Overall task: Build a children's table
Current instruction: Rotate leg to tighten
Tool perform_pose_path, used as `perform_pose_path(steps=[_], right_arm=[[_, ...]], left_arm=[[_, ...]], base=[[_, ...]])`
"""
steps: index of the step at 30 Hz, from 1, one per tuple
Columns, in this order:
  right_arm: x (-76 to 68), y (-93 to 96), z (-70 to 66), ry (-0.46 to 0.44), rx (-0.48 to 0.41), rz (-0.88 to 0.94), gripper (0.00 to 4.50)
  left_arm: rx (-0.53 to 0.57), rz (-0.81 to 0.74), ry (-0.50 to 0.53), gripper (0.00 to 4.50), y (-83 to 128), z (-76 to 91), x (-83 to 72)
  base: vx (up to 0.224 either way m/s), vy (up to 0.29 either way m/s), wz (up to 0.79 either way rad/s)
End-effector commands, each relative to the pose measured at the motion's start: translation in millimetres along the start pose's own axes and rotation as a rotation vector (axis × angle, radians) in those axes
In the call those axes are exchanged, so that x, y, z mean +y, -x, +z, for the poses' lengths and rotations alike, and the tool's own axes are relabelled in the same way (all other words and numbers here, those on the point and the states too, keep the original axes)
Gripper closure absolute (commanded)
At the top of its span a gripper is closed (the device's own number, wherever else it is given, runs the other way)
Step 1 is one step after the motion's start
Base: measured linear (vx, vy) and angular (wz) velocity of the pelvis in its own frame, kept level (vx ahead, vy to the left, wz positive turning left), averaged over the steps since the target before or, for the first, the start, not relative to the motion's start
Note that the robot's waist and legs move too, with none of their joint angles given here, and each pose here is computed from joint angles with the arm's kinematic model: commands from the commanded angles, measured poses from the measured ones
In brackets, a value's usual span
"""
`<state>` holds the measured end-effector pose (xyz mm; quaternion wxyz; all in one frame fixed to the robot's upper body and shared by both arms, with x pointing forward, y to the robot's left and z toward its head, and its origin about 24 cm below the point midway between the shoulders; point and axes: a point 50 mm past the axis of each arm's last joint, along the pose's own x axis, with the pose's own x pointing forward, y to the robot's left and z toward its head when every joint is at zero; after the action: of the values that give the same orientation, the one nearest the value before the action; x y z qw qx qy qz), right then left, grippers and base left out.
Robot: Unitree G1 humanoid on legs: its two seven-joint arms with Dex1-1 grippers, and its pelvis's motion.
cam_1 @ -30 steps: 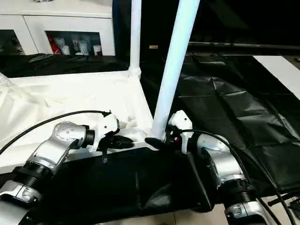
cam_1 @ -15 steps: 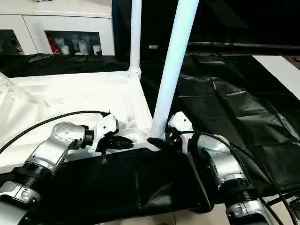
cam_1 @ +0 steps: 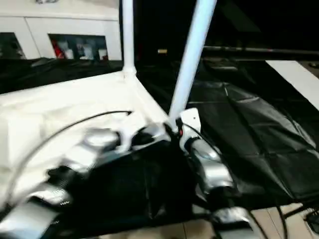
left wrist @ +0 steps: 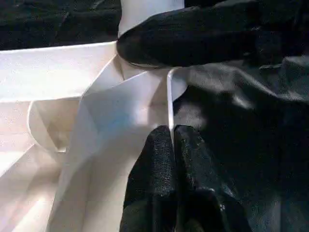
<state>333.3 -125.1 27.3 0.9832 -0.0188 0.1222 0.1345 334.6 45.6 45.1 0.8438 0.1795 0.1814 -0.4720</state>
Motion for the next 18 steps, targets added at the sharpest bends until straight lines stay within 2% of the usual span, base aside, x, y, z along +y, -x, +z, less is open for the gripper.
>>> perform_pose_path(steps=[1, 2, 3, 5, 7, 8, 9, 10, 11, 13, 14, 18], right_arm=[[17.0, -1.0, -16.2, 0.021, 0.09, 0.046, 1.91], [17.3, -0.4, -17.0, 0.052, 0.091, 0.049, 1.91], [17.3, -0.4, -17.0, 0.052, 0.091, 0.049, 1.35], [14.7, 1.2, -13.4, 0.021, 0.053, 0.055, 1.22], [12.2, 2.7, -4.1, -0.004, 0.001, 0.123, 1.16], [12.2, 2.7, -3.6, -0.004, -0.002, 0.127, 0.96], [8.7, 4.4, 4.3, -0.007, -0.033, 0.191, 0.96], [7.9, 4.9, 5.4, -0.006, -0.036, 0.205, 0.9], [-1.0, 11.8, 14.0, 0.033, -0.056, 0.317, 0.83], [-5.2, 16.1, 15.6, 0.061, -0.051, 0.368, 0.72], [-11.0, 22.4, 15.5, 0.108, -0.034, 0.434, 0.52], [-22.1, 35.0, 14.3, 0.123, 0.011, 0.546, 0.28]], left_arm=[[0.001, -0.056, -0.004, 4.5, -14.7, 1.3, -19.4], [-0.001, -0.063, -0.002, 4.5, -15.2, 0.8, -20.8], [-0.001, -0.063, -0.002, 4.5, -15.2, 0.8, -20.8], [0.002, -0.065, 0.003, 4.5, -12.2, -3.1, -19.1], [0.003, -0.069, 0.004, 4.5, -5.4, -7.9, -12.6], [0.003, -0.069, 0.005, 4.5, -5.1, -8.1, -12.2], [0.001, -0.075, 0.011, 4.5, 1.1, -11.5, -6.6], [0.0, -0.077, 0.013, 4.5, 2.3, -12.1, -5.7], [-0.011, -0.101, 0.014, 4.5, 13.3, -17.4, 1.7], [-0.007, -0.103, 0.019, 4.5, 18.1, -20.5, 5.3], [-0.014, -0.116, 0.011, 4.5, 24.9, -23.7, 9.3], [-0.034, -0.161, 0.021, 4.5, 39.1, -29.4, 14.8]], base=[[0.0, 0.0, 0.0], [0.0, 0.0, 0.0], [0.0, 0.0, 0.0], [0.0, 0.0, 0.0], [0.0, 0.0, 0.0], [0.0, 0.0, 0.0], [0.0, 0.0, 0.0], [0.0, 0.0, 0.0], [0.0, 0.0, 0.0], [0.0, 0.0, 0.0], [0.0, 0.0, 0.0], [0.0, 0.0, 0.0]])
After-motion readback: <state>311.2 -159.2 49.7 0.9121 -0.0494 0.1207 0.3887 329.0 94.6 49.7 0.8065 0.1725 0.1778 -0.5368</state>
